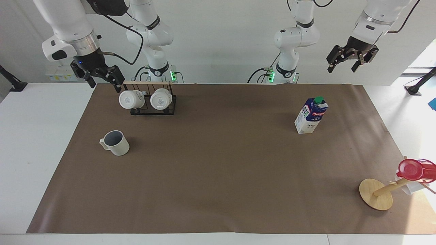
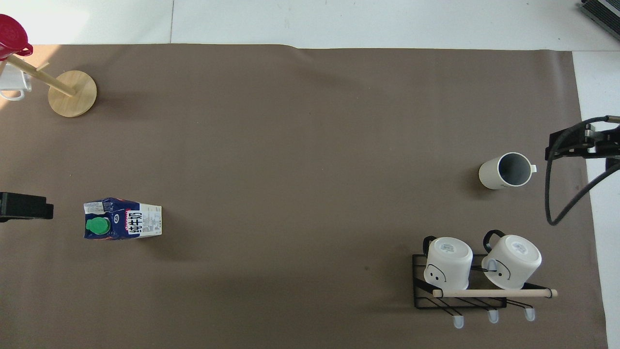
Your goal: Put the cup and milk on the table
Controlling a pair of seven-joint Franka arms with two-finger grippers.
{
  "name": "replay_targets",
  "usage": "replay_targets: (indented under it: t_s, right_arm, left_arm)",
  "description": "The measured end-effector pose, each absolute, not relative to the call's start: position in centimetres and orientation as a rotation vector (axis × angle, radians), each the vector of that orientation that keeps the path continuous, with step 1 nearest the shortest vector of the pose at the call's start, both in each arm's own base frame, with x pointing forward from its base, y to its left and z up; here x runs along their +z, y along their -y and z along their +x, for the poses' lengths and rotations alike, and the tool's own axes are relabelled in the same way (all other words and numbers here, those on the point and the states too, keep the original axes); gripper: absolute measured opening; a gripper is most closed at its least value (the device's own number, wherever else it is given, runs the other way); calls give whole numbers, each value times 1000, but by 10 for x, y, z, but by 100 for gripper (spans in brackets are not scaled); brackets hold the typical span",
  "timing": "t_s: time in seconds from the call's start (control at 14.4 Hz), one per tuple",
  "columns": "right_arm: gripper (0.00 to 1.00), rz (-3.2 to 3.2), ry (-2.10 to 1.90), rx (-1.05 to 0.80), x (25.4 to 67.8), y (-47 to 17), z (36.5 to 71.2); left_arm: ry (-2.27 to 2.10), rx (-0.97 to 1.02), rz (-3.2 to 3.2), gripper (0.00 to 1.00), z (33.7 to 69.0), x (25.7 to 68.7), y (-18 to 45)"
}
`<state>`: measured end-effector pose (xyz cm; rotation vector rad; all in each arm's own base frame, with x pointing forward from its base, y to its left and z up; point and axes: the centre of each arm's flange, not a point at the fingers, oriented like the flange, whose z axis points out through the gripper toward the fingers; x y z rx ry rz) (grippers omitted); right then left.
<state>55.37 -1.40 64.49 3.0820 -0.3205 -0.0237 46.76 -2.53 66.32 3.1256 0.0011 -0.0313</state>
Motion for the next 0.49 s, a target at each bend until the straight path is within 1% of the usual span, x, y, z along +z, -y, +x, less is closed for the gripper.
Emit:
replay_targets:
  t_s: [0.49]
  right_arm:
    - [100,3082,321,-24,645,14,554]
  left_arm:
    - [2,-31,3126,100,468,663,27]
